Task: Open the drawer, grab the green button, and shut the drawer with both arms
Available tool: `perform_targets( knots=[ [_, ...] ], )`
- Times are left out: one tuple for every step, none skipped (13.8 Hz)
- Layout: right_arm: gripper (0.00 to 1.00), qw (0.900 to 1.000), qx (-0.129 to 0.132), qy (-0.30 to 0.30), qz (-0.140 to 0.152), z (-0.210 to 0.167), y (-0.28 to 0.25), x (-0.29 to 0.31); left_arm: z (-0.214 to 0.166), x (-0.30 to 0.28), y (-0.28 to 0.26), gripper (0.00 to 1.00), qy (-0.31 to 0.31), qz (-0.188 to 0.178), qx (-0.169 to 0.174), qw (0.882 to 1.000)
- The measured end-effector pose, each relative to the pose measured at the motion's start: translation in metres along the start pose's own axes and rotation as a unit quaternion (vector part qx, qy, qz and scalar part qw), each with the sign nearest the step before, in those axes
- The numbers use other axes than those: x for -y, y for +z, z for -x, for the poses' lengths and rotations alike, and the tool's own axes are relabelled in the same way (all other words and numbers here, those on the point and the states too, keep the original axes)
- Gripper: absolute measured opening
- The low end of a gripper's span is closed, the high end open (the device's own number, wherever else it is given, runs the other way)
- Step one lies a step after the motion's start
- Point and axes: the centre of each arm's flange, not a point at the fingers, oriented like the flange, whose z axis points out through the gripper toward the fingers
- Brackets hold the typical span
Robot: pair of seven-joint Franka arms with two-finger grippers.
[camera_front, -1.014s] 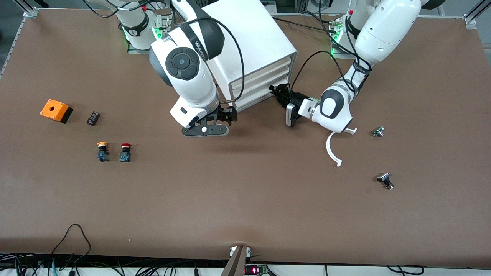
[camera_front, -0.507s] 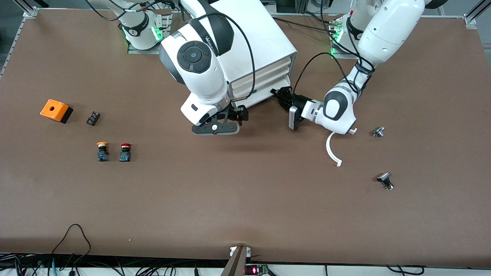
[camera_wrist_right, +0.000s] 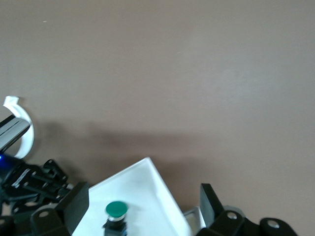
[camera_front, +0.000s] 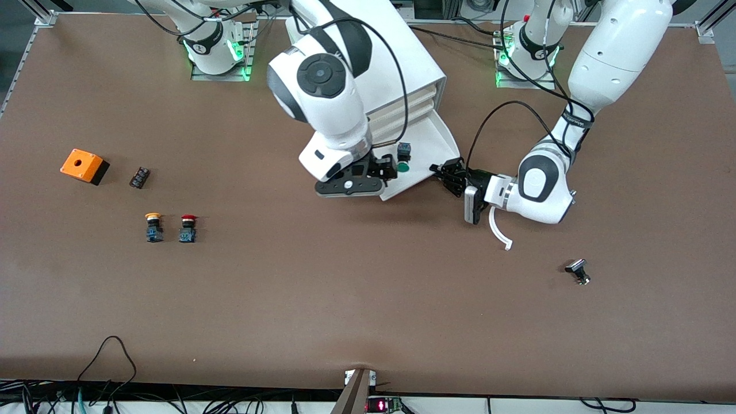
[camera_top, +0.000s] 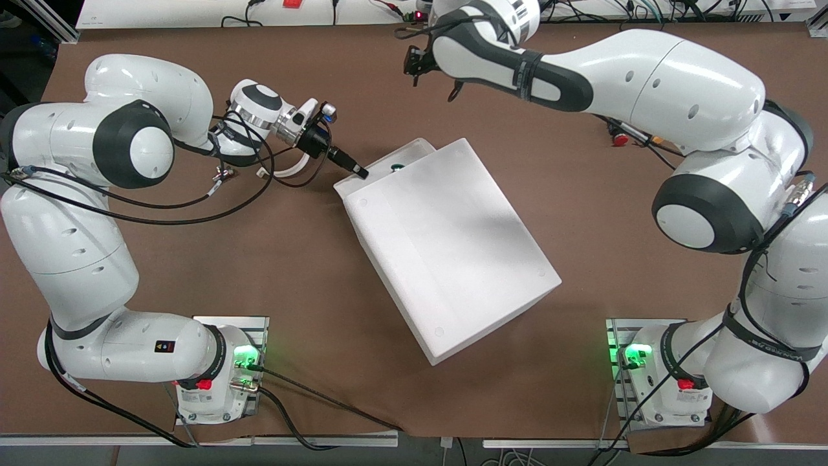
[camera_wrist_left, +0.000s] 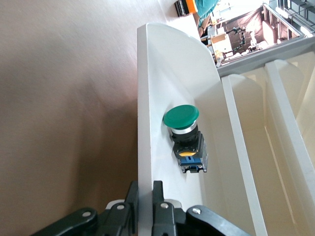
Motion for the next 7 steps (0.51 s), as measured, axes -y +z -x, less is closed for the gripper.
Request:
perform_targets(
  knots=[
    [1.0, 1.0, -0.003, 0.001, -0.002, 0.008, 0.002, 0.011, -0.001, 0.002, -0.001, 0.14, 0.0, 0.001, -0.001, 1.0],
    [1.0, 1.0, -0.008, 0.001, -0.002, 0.015, 0.006, 0.022, -0.001, 0.003, -0.001, 0.14, 0.0, 0.001, -0.002, 1.0],
    [1.0, 1.0, -0.013, 0.002, -0.004, 0.022, 0.012, 0.032, -0.003, 0.004, -0.003, 0.2, 0.002, 0.0, -0.004, 1.0],
    [1.0, 1.0, -0.015, 0.002, -0.005, 0.027, 0.02, 0.039, -0.005, 0.003, -0.007, 0.3, 0.004, 0.001, -0.006, 1.0],
    [1.0, 1.0, -0.014, 0.003, -0.004, 0.033, 0.03, 0.045, -0.007, 0.002, -0.012, 0.41, 0.006, 0.005, -0.008, 1.0],
    [1.0, 1.0, -0.014, 0.005, 0.003, 0.039, 0.042, 0.051, -0.008, 0.001, -0.016, 0.52, 0.003, 0.011, -0.009, 1.0],
    [1.0, 1.0, -0.016, 0.008, 0.013, 0.047, 0.055, 0.056, -0.011, -0.001, -0.022, 0.61, -0.004, 0.016, -0.007, 1.0]
  ],
)
